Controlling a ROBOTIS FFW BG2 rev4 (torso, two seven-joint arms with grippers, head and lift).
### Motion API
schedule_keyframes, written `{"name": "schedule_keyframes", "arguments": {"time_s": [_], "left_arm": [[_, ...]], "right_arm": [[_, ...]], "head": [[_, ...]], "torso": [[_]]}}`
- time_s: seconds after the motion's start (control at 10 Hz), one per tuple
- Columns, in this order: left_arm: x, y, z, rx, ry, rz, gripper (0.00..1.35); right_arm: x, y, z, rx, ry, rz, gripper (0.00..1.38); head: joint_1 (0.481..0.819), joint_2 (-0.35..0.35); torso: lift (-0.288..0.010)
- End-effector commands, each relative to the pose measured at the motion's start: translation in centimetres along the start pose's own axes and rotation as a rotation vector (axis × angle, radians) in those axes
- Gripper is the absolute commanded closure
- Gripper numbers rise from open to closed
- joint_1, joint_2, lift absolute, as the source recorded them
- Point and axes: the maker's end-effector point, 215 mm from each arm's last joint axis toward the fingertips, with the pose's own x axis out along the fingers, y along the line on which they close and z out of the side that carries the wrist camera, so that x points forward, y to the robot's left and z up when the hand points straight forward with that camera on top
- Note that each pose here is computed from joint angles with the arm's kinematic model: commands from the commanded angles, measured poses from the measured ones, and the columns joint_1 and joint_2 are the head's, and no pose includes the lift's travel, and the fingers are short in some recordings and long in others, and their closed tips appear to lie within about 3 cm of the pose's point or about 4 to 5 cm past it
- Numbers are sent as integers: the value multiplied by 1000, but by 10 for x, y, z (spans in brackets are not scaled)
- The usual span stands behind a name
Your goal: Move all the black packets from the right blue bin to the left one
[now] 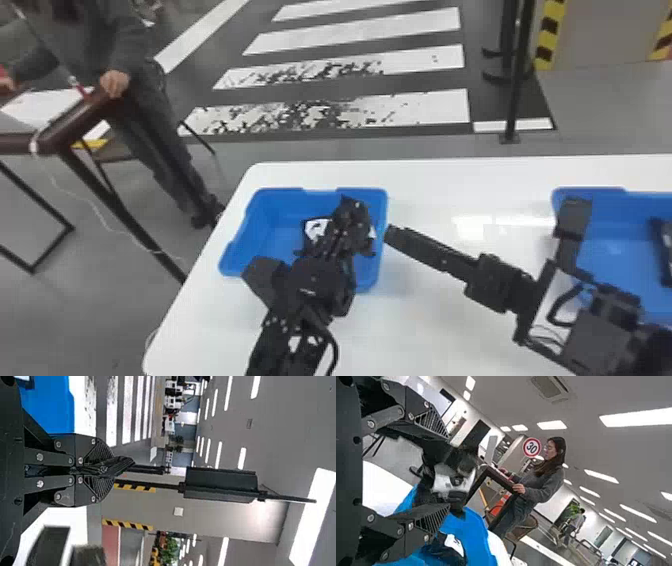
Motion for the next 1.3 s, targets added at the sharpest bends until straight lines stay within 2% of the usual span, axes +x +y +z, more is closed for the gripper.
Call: {"name": "schedule_keyframes", "arguments": {"time_s": [0.0, 0.1, 0.2, 0.3, 0.4, 0.5, 0.6, 0.7, 0.8, 0.9, 1.0, 1.1, 1.2], "left_arm": [[25, 32, -29, 106, 7, 54, 1213], [33, 50, -38, 192, 9, 93, 1213], [36, 61, -51, 218, 18, 119, 1182], [34, 66, -57, 198, 29, 132, 711], [29, 66, -47, 192, -14, 134, 151], [19, 60, -31, 160, -80, 131, 24], [6, 52, -9, 80, -171, 130, 151], [-8, 44, 13, 15, -213, 124, 185], [-22, 31, 38, -9, -227, 100, 186], [-32, 18, 52, -39, -217, 71, 188], [-44, 13, 59, -64, -218, 64, 188], [-55, 9, 58, -107, -193, 62, 188], [-63, 6, 60, -125, -179, 63, 182]], "right_arm": [[0, -2, 3, 10, -8, 0, 513], [0, -2, 8, 9, -16, 1, 492], [-2, -4, 12, 7, -23, -4, 492], [-4, -6, 16, 12, -34, -8, 496], [-9, -10, 24, 6, -56, -17, 493], [-15, -18, 31, -17, -73, -40, 493], [-27, -33, 50, -91, -85, -91, 495], [-44, -53, 72, -189, -94, -166, 496], [-75, -78, 110, -349, -99, -303, 496], [-115, -101, 141, -495, -71, -480, 492], [-157, -119, 168, -573, -59, -643, 479], [-202, -137, 187, -609, -40, -799, 461], [-242, -148, 190, -620, -19, -936, 464]], "head": [[695, 315], [695, 323], [695, 336], [695, 344], [695, 344], [695, 342], [695, 334], [695, 316], [695, 281], [695, 256], [695, 190], [695, 117], [695, 43]], "torso": [[-140], [-140], [-140], [-140], [-140], [-140], [-140], [-140], [-140], [-140], [-140], [-140], [-140]]}}
